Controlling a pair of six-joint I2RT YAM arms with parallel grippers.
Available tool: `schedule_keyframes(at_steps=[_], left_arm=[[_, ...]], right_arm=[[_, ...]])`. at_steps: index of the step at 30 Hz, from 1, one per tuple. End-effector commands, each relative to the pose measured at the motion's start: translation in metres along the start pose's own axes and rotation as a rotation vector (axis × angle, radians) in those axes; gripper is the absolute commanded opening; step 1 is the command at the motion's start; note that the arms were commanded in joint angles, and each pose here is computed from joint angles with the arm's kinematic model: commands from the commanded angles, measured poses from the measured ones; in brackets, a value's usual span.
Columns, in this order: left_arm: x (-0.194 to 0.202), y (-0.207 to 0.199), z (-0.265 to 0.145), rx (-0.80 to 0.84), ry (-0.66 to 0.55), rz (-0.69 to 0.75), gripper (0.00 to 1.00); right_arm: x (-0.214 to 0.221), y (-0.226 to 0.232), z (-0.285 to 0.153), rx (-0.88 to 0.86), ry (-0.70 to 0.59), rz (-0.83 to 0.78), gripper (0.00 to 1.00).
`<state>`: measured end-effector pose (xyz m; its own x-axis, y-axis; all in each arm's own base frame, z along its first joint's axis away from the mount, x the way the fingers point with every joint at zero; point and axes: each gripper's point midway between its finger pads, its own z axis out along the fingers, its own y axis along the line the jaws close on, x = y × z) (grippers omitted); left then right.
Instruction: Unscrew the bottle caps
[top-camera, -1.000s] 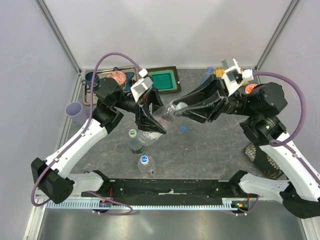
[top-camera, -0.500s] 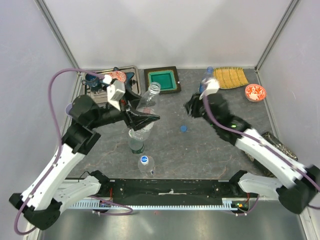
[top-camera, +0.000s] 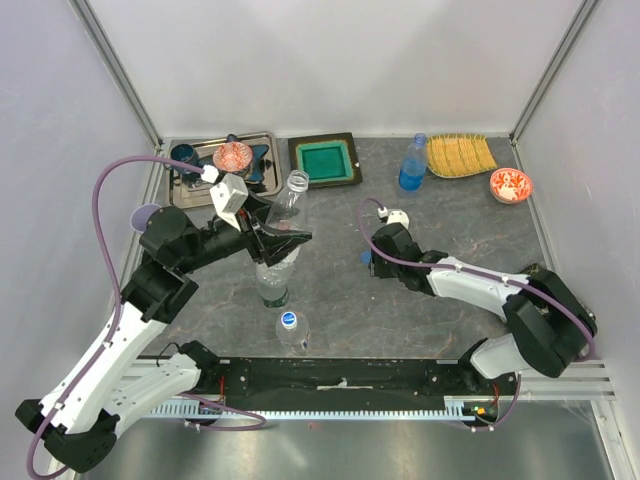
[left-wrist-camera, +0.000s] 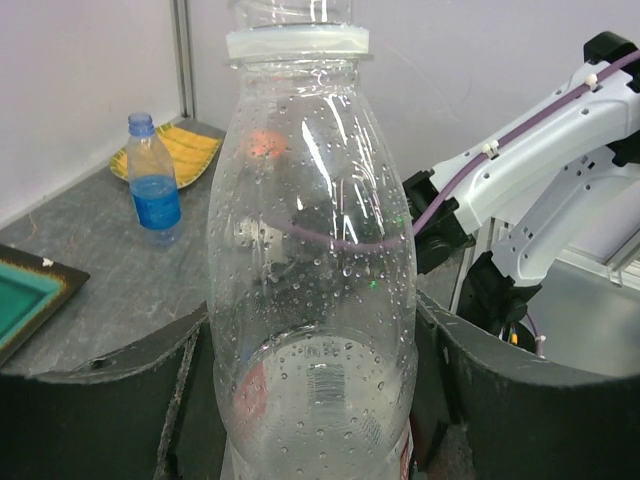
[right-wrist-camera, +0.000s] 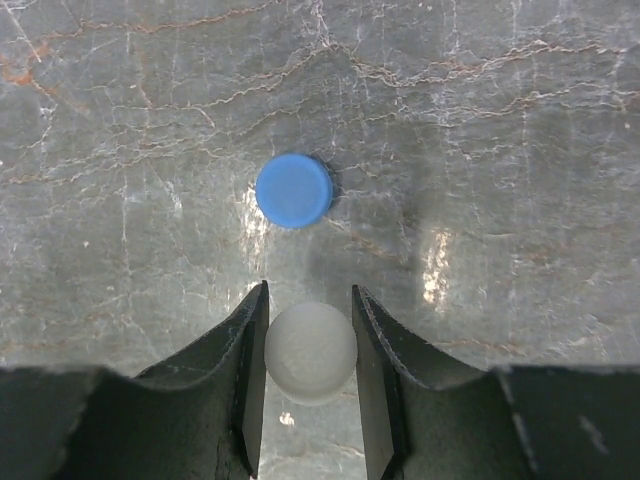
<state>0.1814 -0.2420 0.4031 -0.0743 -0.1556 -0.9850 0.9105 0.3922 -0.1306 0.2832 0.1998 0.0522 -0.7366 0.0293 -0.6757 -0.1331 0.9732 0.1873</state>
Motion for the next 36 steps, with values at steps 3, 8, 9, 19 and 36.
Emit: schedule_keyframes(at_steps=[3,8,9,19,36], left_arm=[[0.002,0.005,-0.004,-0.028,-0.015,0.041,0.42],[0.005,0.006,-0.005,-0.031,-0.012,0.045,0.43],[0.005,0.006,-0.005,-0.032,-0.01,0.044,0.43],[0.013,0.009,-0.007,-0.047,-0.002,0.045,0.44],[0.017,0.012,-0.008,-0.06,0.001,0.051,0.45]], right_arm=[[0.006,-0.006,0.022,0.042,-0.019,0.029,0.0],[0.013,-0.013,0.024,0.07,-0.01,0.031,0.0],[0.014,-0.013,0.024,0.072,-0.006,0.028,0.0],[0.03,-0.018,0.023,0.093,0.035,0.005,0.35],[-0.026,0.0,-0.012,0.072,-0.099,0.045,0.73]])
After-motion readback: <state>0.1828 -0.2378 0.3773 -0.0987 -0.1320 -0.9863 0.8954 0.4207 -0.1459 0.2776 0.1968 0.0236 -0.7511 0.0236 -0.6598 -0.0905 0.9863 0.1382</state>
